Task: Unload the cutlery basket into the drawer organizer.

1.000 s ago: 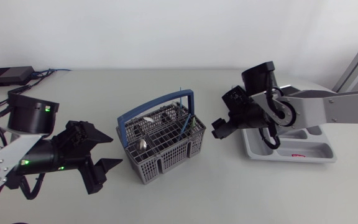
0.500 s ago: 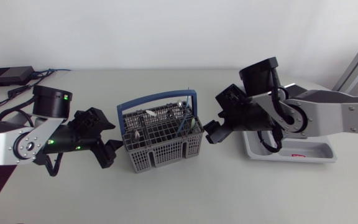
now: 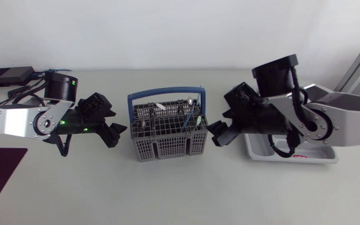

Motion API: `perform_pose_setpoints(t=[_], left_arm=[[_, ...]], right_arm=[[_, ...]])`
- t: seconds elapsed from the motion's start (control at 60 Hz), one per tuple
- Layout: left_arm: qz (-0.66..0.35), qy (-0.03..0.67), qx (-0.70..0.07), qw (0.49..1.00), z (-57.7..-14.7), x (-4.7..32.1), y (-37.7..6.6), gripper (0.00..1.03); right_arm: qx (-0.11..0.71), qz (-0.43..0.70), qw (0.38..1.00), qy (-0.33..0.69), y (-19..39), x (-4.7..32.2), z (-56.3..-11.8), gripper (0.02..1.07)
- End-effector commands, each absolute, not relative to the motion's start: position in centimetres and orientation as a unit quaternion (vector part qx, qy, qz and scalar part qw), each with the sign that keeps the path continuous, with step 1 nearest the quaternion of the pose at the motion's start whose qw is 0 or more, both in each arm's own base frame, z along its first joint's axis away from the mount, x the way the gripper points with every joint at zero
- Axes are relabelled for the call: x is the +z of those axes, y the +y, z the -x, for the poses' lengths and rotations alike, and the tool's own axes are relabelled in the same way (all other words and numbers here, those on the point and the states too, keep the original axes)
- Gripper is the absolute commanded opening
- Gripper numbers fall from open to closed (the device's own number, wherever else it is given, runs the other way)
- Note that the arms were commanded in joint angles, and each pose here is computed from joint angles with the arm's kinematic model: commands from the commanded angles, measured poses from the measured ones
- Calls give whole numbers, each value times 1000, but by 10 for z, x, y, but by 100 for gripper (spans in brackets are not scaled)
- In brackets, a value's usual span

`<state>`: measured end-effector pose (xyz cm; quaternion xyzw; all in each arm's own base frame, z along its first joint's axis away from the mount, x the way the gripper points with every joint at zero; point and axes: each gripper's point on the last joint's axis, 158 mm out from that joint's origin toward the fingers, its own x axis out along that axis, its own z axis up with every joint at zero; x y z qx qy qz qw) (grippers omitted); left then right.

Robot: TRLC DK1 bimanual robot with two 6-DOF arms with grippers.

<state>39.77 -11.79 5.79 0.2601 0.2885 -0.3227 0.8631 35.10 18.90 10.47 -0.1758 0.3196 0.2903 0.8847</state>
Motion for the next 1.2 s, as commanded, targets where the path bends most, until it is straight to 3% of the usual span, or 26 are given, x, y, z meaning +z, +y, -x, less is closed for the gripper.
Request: perform_pose_setpoints(t=[0.0, 0.133, 0.25, 0.267, 0.35, 0.4, 0.433, 0.45, 0.467, 0.517, 0.633, 1.183], left_arm=[[-260, 276, -314, 870, -400, 69, -113, 94], [-259, 276, -311, 872, -405, 68, -112, 94], [-257, 283, -315, 869, -409, 61, -115, 91], [-257, 284, -316, 868, -409, 60, -115, 90], [-253, 284, -318, 868, -409, 60, -116, 78], [-249, 285, -326, 867, -408, 57, -119, 63], [-246, 285, -329, 866, -408, 56, -120, 53], [-246, 285, -329, 866, -408, 56, -120, 53], [-239, 283, -339, 865, -407, 56, -124, 41], [-221, 281, -363, 861, -404, 54, -131, 33], [-203, 286, -375, 858, -405, 51, -137, 26], [-195, 274, -382, 861, -422, 53, -144, 27]], right_arm=[[262, 179, 888, 334, 166, 94, -362, 86], [240, 173, 889, 350, 153, 78, -383, 85], [240, 171, 882, 369, 157, 63, -393, 70], [239, 169, 882, 370, 157, 62, -394, 60], [237, 164, 882, 372, 159, 61, -399, 33], [238, 162, 882, 373, 161, 60, -402, 17], [239, 160, 882, 374, 162, 60, -403, 16], [239, 160, 882, 374, 162, 60, -403, 16], [240, 159, 881, 375, 163, 59, -403, 14], [247, 151, 880, 377, 167, 58, -403, 8], [263, 145, 875, 380, 179, 55, -399, 8], [333, 153, 857, 362, 233, 75, -336, 8]])
